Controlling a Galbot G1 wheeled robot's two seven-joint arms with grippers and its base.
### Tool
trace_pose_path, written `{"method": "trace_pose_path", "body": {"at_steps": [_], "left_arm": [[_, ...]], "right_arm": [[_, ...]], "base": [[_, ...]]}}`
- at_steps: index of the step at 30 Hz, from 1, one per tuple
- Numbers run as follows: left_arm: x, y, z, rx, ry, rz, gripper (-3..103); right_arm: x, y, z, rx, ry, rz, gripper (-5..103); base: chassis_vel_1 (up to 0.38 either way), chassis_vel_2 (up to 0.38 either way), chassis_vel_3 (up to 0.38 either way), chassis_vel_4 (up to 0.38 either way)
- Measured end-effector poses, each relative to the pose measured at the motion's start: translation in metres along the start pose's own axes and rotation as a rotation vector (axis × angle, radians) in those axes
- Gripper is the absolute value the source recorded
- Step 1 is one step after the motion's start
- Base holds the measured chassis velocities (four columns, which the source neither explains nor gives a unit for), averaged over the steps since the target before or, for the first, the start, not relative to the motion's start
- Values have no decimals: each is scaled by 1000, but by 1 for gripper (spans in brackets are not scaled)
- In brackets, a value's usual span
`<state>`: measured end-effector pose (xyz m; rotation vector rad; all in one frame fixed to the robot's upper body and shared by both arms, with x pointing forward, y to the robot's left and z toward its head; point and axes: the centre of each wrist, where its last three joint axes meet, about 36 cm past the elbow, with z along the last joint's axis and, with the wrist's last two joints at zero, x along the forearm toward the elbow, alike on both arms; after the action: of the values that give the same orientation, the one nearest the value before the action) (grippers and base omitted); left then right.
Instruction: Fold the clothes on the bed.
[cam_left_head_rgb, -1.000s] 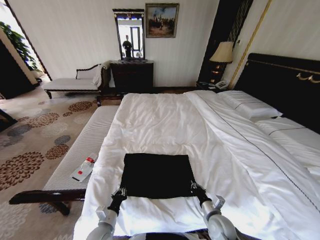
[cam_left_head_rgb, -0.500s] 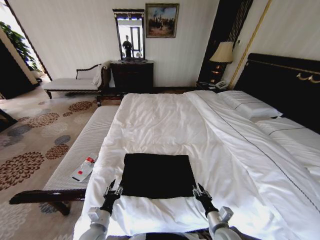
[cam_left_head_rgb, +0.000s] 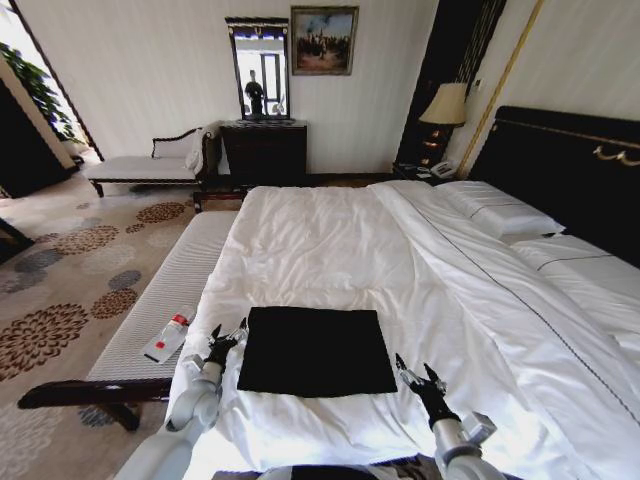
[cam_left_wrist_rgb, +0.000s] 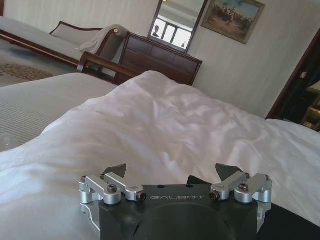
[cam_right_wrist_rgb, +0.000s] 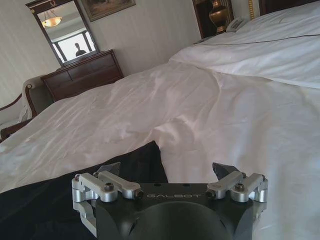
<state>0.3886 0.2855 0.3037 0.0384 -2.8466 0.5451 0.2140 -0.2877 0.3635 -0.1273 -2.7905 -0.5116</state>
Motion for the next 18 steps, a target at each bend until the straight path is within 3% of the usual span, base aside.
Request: {"method": "trace_pose_path", "body": {"at_steps": [5,12,16,18], "left_arm": [[-48,-6,11,18,33,9,100],[-61,-9,18,30,79,34,100],[-65,-4,28,-11,124,76,102],[-67,-1,30,-28,134,84,98]], "right_arm": [[-2,9,-1,-7,-3,13,100],[-1,16,1,-25,-1,23,100],[-1,15,1,-28,5,24,100],[-2,15,-2,-31,3,21,100]], "base": [[0,0,0,0],[0,0,0,0],[0,0,0,0],[0,0,0,0]]}}
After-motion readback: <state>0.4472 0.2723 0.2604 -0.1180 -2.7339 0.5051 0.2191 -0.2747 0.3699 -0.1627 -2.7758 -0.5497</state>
